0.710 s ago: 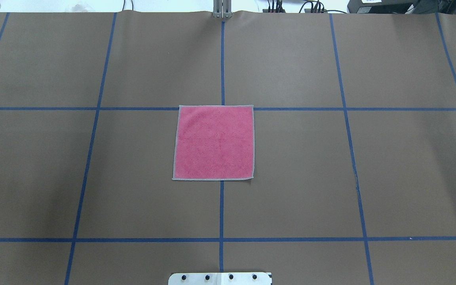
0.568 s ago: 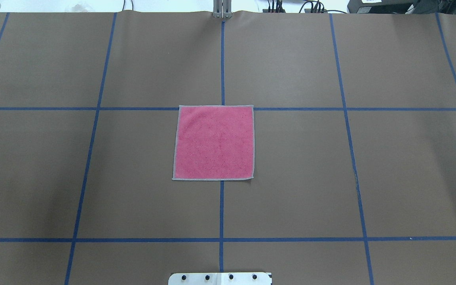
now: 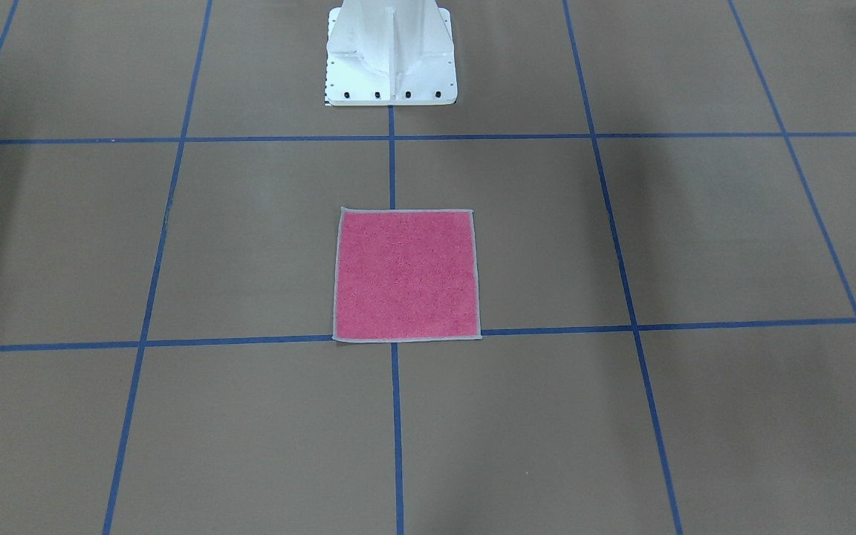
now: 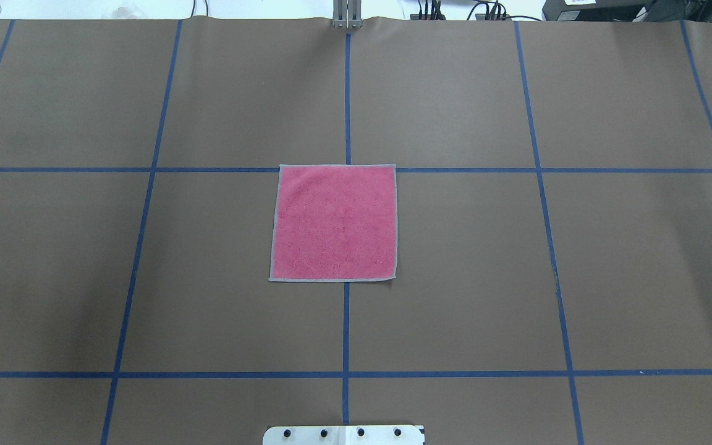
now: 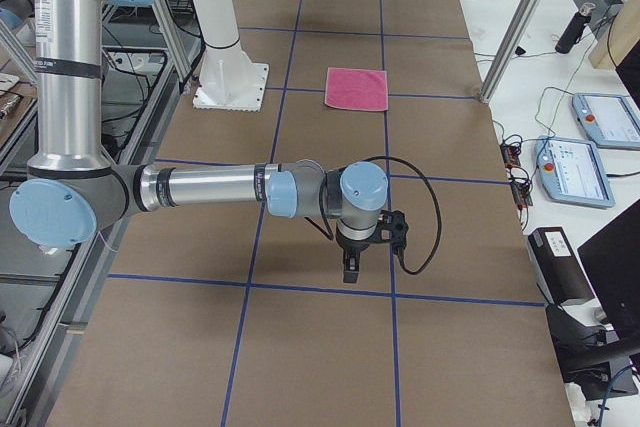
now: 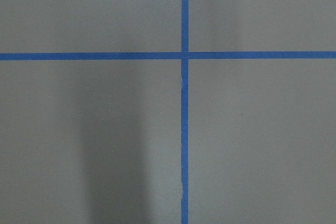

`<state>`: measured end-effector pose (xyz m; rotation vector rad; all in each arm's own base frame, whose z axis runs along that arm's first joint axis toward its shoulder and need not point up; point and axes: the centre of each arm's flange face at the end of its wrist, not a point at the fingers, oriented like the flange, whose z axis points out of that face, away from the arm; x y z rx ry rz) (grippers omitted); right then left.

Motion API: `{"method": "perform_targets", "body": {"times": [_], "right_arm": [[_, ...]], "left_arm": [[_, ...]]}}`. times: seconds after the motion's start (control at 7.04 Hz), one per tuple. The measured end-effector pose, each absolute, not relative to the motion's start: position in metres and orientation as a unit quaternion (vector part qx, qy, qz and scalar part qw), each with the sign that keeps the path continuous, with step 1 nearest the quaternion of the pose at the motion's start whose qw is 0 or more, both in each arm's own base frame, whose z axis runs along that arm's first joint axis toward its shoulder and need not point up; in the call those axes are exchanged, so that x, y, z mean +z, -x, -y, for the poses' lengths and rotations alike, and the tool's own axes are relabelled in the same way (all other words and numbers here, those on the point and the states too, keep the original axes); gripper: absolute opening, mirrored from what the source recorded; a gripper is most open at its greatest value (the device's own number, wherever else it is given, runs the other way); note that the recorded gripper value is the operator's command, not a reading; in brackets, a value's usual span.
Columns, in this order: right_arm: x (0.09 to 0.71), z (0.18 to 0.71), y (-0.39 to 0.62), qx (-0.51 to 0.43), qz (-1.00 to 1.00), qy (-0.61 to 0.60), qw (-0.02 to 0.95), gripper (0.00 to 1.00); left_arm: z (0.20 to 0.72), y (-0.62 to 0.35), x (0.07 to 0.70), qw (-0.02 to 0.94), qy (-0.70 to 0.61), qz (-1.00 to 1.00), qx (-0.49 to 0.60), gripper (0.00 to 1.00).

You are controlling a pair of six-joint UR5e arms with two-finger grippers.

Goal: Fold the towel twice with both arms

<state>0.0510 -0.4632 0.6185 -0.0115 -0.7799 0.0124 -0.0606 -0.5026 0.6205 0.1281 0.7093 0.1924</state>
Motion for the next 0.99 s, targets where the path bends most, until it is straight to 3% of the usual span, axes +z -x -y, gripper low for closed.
{"method": "perform_targets", "body": {"times": [0.43,0.99], "right_arm": [[0.601,0.478,-0.05,0.003,0.387,-0.009,0.922,0.99],[0.501,0.548,-0.029,-0.026,0.401,-0.079,0.912,0.99]], "left_arm": [[0.517,0.06,0.588,0.929,-0.092,-0.343,0.105,1.0],[0.546,0.014,0.447,0.906,-0.197,-0.358,0.108,1.0]]}}
